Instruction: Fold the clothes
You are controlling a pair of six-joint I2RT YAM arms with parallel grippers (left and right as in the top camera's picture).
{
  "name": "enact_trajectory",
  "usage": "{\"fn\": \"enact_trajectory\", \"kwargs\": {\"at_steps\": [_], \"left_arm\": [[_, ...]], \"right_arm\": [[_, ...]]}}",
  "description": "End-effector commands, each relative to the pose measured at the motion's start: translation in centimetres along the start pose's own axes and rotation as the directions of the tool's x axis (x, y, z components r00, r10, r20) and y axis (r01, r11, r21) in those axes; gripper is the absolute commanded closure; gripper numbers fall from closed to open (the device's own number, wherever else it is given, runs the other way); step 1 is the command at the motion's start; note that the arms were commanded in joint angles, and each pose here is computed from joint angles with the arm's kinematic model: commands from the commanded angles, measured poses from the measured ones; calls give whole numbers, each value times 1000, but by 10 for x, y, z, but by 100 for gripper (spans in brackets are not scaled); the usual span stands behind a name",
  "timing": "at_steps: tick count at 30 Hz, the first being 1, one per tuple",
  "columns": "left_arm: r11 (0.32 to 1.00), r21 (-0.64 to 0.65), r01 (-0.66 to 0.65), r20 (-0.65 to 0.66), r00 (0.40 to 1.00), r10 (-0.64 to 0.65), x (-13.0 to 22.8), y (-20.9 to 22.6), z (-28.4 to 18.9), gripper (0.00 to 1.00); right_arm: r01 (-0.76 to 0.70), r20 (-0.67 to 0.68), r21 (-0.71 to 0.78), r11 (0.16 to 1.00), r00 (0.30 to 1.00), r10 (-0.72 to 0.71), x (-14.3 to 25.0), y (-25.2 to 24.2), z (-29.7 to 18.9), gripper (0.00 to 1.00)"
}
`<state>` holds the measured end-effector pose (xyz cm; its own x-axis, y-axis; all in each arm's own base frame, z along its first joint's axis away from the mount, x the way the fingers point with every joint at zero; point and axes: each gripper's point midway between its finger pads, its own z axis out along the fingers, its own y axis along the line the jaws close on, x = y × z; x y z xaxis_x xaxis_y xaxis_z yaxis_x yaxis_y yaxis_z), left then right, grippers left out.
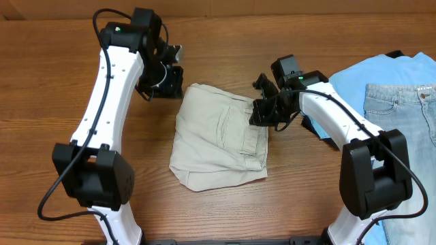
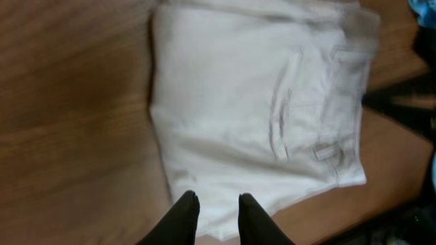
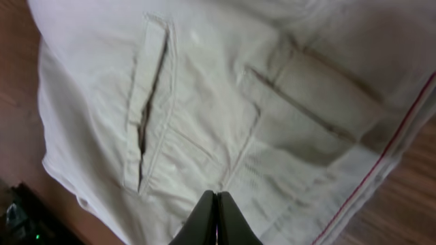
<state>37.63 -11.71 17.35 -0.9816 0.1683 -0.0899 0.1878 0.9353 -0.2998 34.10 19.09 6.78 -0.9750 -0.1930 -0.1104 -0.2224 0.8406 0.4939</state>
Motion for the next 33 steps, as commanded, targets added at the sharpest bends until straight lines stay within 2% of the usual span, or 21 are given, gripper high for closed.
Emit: {"fn": "enact_trajectory", "kwargs": {"at_steps": [1,5,8,15,21,24,28,33], "left_arm": [[999,38,-11,-52,999,13,18,-21,-3,75],[999,31,-13,-183,983,18,49,-29,34,77],[1000,-9,21,-270,963,-23,74,-25,72,94],[963,-202,179,-312,920,-236,119,14,136,96],[907,-359,220,-370,859,-355,164,45,145,96],[856,-462,231,-379,822,-426,184,60,138,96],[828,-517,215,-345,833,-432,182,71,136,96],[824,-504,257,-306,839,-449,168,76,132,96]], "right_arm": [[28,63,10,1000,998,-28,-14,2,-9,96],[50,126,63,997,990,-58,-29,-7,-8,94],[36,129,91,995,990,-48,-29,-13,-6,93],[44,155,129,991,986,-63,-27,-29,8,93],[49,190,146,988,979,-77,-14,-50,37,87],[-35,241,187,982,971,-11,-19,-66,35,88],[-70,338,168,983,941,10,-42,-71,24,89],[-108,435,142,984,900,36,-67,-76,7,89]]}}
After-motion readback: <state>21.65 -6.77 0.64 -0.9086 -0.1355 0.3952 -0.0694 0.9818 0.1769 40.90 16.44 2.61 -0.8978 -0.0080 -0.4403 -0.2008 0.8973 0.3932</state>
